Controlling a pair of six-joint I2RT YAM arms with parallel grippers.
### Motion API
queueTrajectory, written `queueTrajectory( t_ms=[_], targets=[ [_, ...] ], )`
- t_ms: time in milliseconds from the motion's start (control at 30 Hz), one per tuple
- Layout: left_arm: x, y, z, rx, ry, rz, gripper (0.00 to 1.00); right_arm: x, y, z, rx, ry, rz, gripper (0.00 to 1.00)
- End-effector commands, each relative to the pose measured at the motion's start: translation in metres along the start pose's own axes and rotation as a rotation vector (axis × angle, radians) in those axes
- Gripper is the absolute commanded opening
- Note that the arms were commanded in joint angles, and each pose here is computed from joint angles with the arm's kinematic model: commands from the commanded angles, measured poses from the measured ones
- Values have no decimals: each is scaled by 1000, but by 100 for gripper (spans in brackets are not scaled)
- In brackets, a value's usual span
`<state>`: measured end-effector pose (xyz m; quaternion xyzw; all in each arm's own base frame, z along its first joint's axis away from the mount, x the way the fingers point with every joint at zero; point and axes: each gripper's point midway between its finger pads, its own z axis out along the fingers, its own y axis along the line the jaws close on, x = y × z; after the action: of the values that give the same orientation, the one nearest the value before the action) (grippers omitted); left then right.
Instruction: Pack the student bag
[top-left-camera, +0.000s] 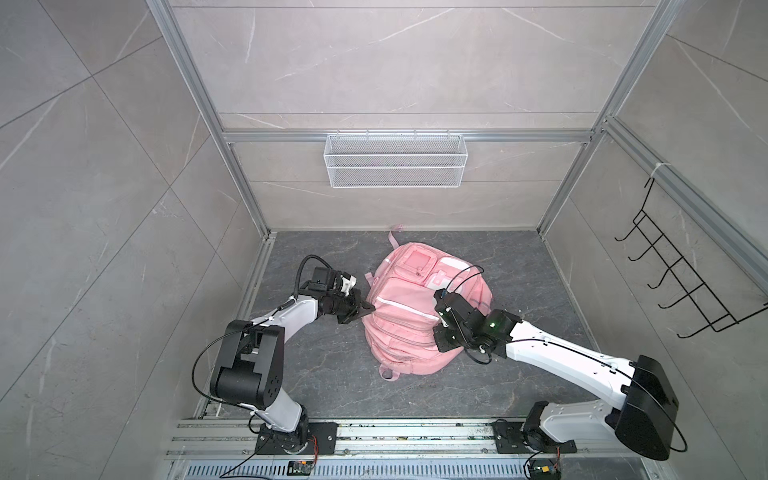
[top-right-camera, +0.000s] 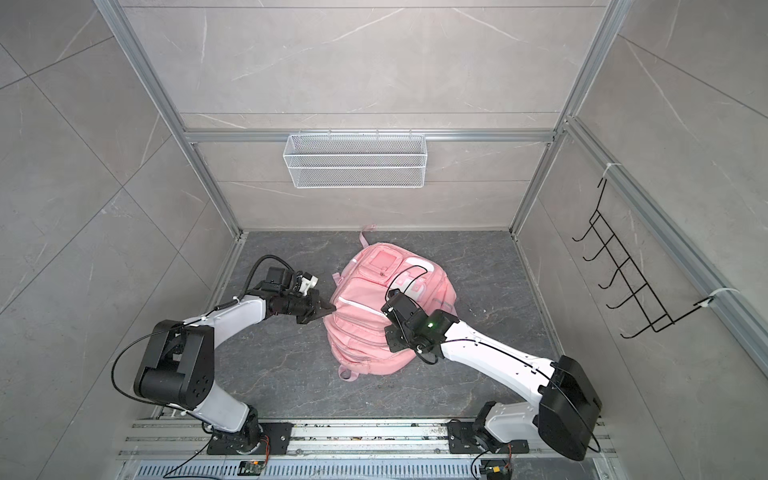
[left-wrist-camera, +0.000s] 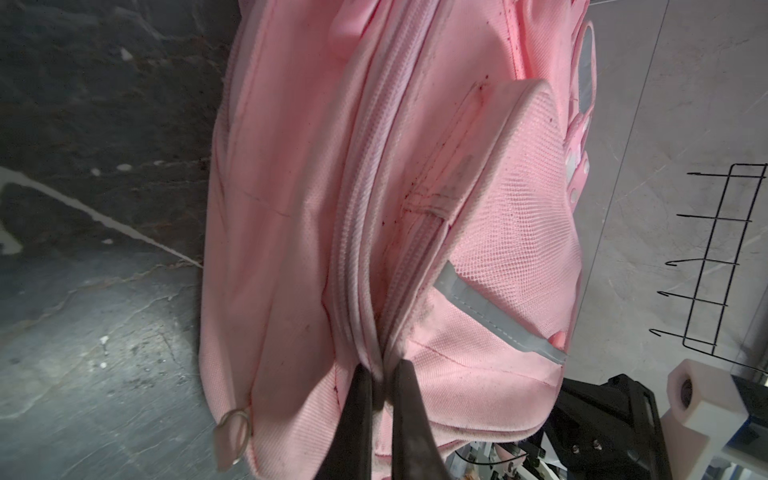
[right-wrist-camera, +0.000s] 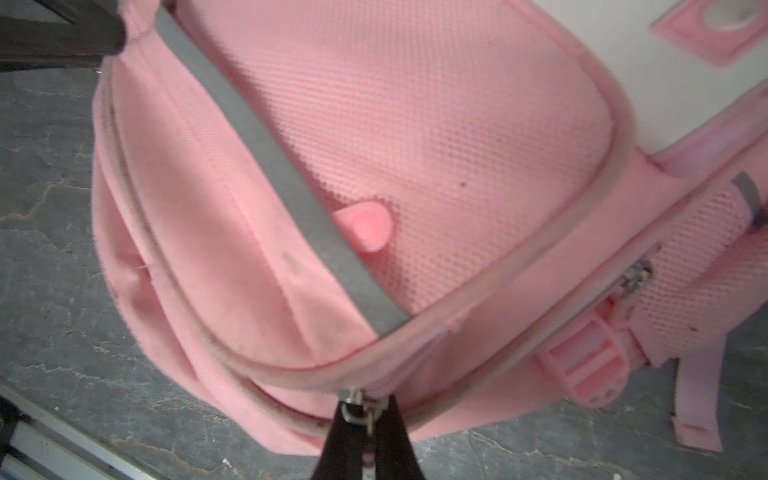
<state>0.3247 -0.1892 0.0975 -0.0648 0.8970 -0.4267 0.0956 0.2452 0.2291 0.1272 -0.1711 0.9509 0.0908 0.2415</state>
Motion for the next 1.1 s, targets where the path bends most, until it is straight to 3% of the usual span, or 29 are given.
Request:
queueTrajectory(
  t_ms=[0,133,300,400,433,567,600,633,667,700,733,900,1067],
  targets=[
    [-22,41,-16,-164,-91,46,0,-15,-34,15,137,31,-39,0],
    [-16,50,-15,-197,-70,73,0,-38,-34,34,151,47,-116,0],
    [-14,47,-20,-203,-77,97,0,-51,-43,38,126,39,-91,0],
    [-14,28,-30,-168,-87,129,0,-58,-33,24,58,-7,-82,11],
    [-14,18,-37,-158,-95,149,3,-61,-32,16,49,-38,-66,21],
    [-9,-15,-74,-154,-176,228,53,-68,-42,-25,50,-206,14,58],
    [-6,-18,-81,-163,-191,238,61,-69,-47,-34,66,-240,32,69],
    [-2,-21,-89,-177,-206,251,70,-69,-54,-44,89,-271,47,94],
    [3,-22,-96,-194,-217,256,76,-69,-59,-52,111,-298,58,100],
    [8,-20,-102,-216,-227,259,78,-69,-65,-58,134,-317,68,100],
    [14,-16,-108,-249,-232,260,88,-69,-73,-64,167,-336,79,100],
    [25,17,-133,-445,-321,207,99,-61,-123,-79,364,-416,206,100],
    [22,29,-149,-483,-476,120,100,-31,-193,-87,550,-532,489,100]
  ],
)
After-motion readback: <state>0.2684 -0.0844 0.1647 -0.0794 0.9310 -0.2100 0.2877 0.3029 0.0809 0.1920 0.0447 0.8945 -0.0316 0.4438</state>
